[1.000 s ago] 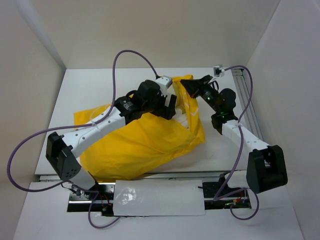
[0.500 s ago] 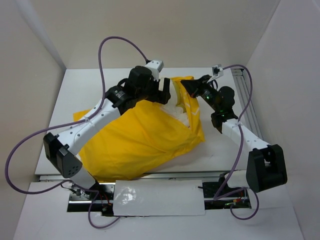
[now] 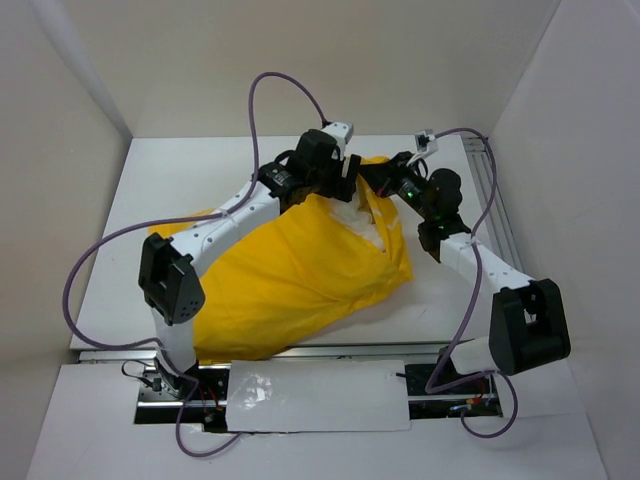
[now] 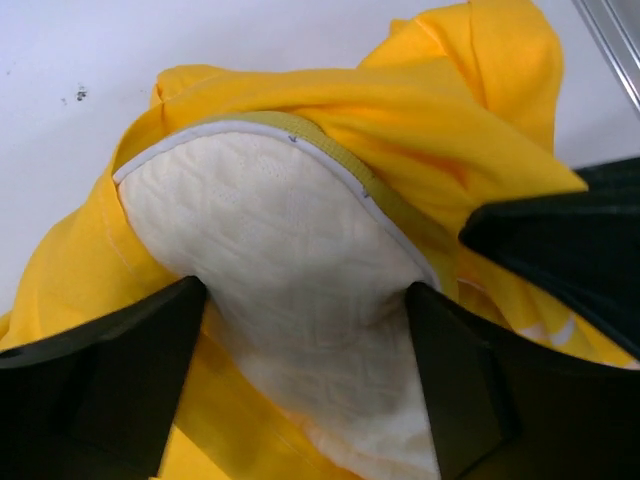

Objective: Put the pillow into the pillowcase

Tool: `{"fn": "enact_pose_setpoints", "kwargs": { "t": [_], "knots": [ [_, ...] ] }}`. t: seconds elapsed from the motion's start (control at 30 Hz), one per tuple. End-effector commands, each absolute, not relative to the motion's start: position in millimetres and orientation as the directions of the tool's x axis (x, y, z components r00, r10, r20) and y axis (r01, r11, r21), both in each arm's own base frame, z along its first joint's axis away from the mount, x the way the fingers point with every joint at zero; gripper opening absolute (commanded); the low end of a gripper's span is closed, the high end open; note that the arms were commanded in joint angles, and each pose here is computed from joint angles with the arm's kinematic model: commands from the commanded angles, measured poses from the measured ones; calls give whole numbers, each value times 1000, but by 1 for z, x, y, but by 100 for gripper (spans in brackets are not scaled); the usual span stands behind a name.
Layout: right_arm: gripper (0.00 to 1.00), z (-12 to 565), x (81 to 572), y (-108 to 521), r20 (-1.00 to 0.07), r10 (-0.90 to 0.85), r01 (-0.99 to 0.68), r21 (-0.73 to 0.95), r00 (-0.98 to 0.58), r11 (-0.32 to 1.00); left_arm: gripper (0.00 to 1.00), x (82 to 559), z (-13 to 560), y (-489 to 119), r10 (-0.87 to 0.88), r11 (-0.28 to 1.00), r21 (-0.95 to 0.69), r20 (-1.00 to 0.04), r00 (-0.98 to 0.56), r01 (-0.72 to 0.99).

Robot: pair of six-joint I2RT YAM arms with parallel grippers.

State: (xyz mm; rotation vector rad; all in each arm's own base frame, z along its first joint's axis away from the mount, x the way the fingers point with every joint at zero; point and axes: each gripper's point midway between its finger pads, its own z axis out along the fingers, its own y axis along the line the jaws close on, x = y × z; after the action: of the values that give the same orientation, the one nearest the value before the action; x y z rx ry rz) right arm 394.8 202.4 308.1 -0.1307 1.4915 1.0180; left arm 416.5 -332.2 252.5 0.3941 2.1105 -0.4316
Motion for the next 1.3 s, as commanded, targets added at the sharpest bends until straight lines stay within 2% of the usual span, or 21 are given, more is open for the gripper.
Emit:
{"fn": "enact_pose_setpoints", "kwargs": {
  "t": [0.0,0.03,0.07,0.17,0.2,0.27,0.43,0.47,0.53,0.67,0.73,0.87,0.9,1.0,1.13,1.2,1.27],
  "knots": [
    [0,388,376,216,-853,515,-767,386,-85,513,86,436,225,-346,158,894,-102,-839,-520,437],
    [0,391,375,216,-852,518,-772,377,-74,511,69,438,220,-349,163,890,-105,-834,-526,443],
    [0,391,375,216,-852,518,-772,377,-74,511,2,437,211,-352,166,887,-116,-823,-543,446],
    [0,396,381,206,-846,531,-732,384,-36,562,0,427,166,-347,196,893,-116,-770,-607,435],
    [0,405,382,201,-841,541,-719,379,-6,582,0,428,163,-343,187,900,-107,-781,-596,423],
    [0,420,390,190,-826,560,-682,377,58,627,0,407,136,-322,168,923,-111,-747,-643,369],
    [0,446,410,162,-789,590,-608,387,171,693,0,356,94,-284,211,920,-99,-692,-691,379],
    [0,454,411,157,-775,600,-595,391,199,702,0,341,72,-271,244,925,-74,-637,-731,374],
    [0,466,416,145,-762,603,-576,389,238,719,0,329,61,-262,272,922,-61,-603,-750,383],
    [0,489,409,149,-743,614,-643,338,266,688,0,302,23,-275,360,876,-102,-511,-780,472],
    [0,500,403,153,-726,639,-690,327,254,646,0,305,21,-285,384,865,-102,-496,-779,491],
    [0,532,384,154,-661,688,-755,277,300,595,0,279,6,-321,501,787,-113,-456,-735,607],
    [0,548,379,153,-639,689,-765,237,341,598,0,273,9,-331,531,748,-139,-461,-711,649],
    [0,547,390,165,-639,708,-809,222,300,544,0,244,24,-355,590,618,-220,-504,-631,755],
    [0,490,433,187,-711,684,-781,329,166,531,0,235,66,-375,569,497,-258,-624,-536,829],
    [0,468,432,199,-703,705,-827,338,96,450,0,233,78,-383,561,441,-273,-660,-500,855],
    [0,442,426,209,-669,740,-845,430,-63,317,0,251,87,-388,522,464,-266,-689,-503,845]
  ]
}}
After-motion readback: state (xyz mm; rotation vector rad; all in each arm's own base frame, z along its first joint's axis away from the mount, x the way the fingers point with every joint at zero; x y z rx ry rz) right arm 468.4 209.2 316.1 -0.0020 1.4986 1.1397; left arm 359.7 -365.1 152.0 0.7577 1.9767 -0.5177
